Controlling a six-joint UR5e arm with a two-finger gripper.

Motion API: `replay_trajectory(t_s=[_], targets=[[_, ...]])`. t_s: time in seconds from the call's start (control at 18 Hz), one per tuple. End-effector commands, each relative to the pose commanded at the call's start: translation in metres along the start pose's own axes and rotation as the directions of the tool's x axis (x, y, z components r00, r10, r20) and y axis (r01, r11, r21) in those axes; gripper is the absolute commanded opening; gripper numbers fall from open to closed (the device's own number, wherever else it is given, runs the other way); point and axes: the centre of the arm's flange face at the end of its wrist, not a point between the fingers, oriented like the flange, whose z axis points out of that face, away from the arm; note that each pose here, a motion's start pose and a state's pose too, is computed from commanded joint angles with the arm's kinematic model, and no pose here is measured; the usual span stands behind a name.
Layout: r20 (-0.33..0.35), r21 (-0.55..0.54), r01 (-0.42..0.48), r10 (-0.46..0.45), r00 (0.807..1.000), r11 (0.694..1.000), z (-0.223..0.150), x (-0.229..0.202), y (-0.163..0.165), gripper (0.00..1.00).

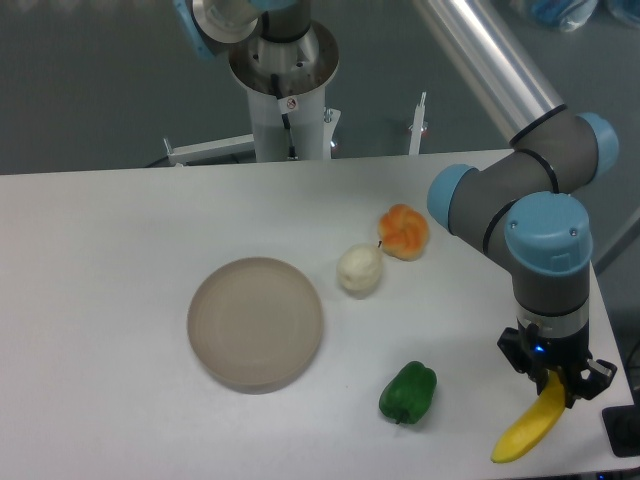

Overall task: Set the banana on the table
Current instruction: 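Carry the held yellow banana toward the green pepper and lower it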

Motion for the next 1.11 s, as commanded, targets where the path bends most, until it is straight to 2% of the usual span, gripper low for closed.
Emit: replay_trajectory(t_s=[0.39, 0.56, 0.72, 1.06, 1.11], targets=[[-0.018, 0.003, 0.0, 0.0, 1.0, 1.0, -0.005, 0.007, 0.008, 0.23], [-0.044, 0.044, 0.013, -0.011, 0.999, 0.999, -0.009, 0.01, 0.015, 0.23], [-0.069, 0.045, 0.041, -0.038, 0.997, 0.998, -0.013, 0.014, 0.046, 0.23], [-0.12, 0.078, -0.034, 0.044, 0.992, 0.996, -0.018, 0.025, 0.112, 0.23], [-0.145, 0.085, -0.041, 0.053, 0.988, 0.996, -0.015, 0.031, 0.127, 0.23]])
